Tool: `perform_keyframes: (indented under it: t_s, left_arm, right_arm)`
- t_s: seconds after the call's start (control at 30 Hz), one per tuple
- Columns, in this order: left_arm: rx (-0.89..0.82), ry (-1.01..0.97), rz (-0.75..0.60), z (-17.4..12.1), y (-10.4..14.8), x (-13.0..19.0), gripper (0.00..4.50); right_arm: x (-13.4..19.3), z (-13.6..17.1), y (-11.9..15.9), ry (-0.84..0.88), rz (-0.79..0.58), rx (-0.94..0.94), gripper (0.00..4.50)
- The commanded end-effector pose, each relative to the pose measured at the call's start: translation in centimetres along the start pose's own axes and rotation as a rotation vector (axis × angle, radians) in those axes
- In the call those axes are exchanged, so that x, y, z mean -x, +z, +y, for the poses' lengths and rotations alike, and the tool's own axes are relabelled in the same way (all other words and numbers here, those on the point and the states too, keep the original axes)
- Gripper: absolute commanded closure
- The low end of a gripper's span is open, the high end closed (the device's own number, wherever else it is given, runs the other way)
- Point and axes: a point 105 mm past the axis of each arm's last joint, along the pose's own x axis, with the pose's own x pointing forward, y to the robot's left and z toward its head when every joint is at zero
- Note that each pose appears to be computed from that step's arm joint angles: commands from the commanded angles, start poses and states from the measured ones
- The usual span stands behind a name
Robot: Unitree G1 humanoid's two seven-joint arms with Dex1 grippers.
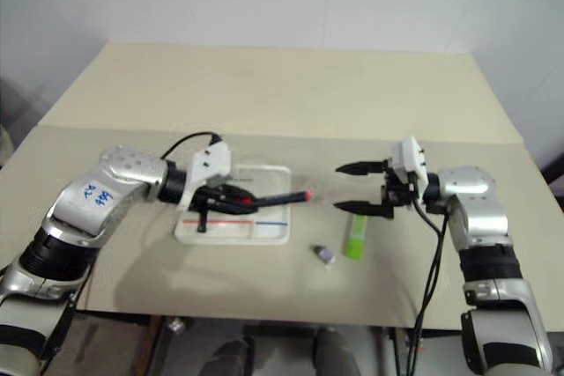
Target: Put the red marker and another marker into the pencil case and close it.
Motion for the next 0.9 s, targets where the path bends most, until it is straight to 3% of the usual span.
perform_keyframes:
  t_s: [0.03,0.37,0.7,0.9]
  left_arm:
    - [-0.041,0.023,0.013,-0.2,-0.1,0.2,3.92]
    - [-0.082,0.134,0.098,1.6,-1.4,1.2,3.92]
    - [-0.062,0.1,0.084,0.9,-1.5,1.4,3.92]
    - [-0.061,0.101,0.06,1.0,-1.1,1.6,1.96]
  right_arm:
    - [0.6,0.1,0.8,-0.026,-0.013,0.036,0.0]
    - [0.2,0.3,0.7,-0.039,-0.016,0.024,0.0]
    - [0.2,0.0,0.8,-0.047,-0.01,0.027,0.0]
    - [0.0,0.0,0.6,-0.046,-0.007,0.022,0.0]
